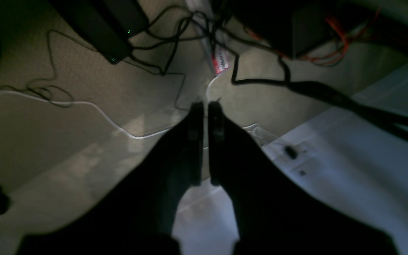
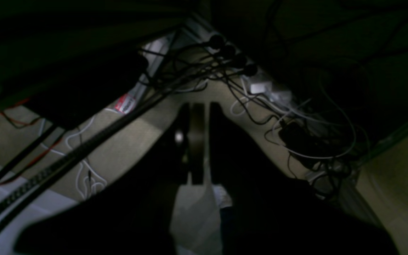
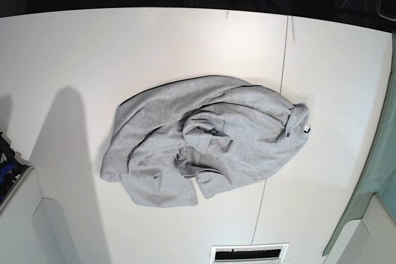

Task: Layout the t-shirt on the table in an organized manner, then fold the t-shirt properly
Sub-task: 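Move both grippers down toward opposite ends of the crumpled grey t-shirt, then grasp the grey t-shirt edges with both grippers, then lift and pull the shirt apart, stretching it between both grippers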

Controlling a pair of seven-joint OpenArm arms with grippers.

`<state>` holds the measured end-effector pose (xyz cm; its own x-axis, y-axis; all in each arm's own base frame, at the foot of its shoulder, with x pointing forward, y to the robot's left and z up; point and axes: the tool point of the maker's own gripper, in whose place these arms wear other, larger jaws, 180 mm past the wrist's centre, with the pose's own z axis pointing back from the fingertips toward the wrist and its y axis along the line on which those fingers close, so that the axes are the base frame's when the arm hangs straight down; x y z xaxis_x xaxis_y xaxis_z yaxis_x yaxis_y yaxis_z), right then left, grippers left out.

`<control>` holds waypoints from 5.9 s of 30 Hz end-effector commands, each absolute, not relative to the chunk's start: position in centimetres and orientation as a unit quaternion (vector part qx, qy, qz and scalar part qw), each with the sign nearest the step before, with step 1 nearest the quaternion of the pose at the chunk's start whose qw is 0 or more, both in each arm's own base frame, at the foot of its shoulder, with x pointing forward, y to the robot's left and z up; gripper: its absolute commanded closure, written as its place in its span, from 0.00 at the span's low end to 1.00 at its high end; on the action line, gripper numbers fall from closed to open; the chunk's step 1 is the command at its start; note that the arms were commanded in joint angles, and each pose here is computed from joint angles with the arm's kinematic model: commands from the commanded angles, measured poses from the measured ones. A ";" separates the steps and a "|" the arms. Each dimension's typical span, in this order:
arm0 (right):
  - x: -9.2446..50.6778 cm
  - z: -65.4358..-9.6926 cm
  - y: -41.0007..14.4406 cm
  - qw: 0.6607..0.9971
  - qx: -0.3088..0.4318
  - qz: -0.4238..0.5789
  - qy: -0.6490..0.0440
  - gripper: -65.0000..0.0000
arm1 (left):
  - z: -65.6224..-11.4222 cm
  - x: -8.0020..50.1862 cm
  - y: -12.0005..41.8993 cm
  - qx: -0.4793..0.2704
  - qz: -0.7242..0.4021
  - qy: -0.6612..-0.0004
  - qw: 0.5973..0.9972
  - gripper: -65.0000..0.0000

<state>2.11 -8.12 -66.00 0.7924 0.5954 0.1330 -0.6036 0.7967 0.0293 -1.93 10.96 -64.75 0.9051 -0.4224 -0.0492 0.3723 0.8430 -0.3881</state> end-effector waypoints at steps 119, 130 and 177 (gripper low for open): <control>35.4 -45.0 -10.8 0.900 0.123 -0.008 -0.417 0.72 | -43.8 34.3 19.5 -0.040 -0.175 -0.413 0.893 1.00; 36.5 -42.6 -9.2 0.881 0.140 0.060 -0.448 1.00 | -39.3 36.2 21.2 -0.063 -0.134 -0.451 0.880 1.00; 44.3 -33.7 -16.2 0.848 0.191 0.000 -0.494 0.38 | -33.3 36.8 24.5 -0.231 -0.045 -0.477 0.847 0.42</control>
<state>42.90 -15.11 -36.20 0.5831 -0.1800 0.7922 -0.1794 0.9225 0.3417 35.77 24.33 -35.56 0.5995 0.1392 0.7881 0.2658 0.8942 -0.3601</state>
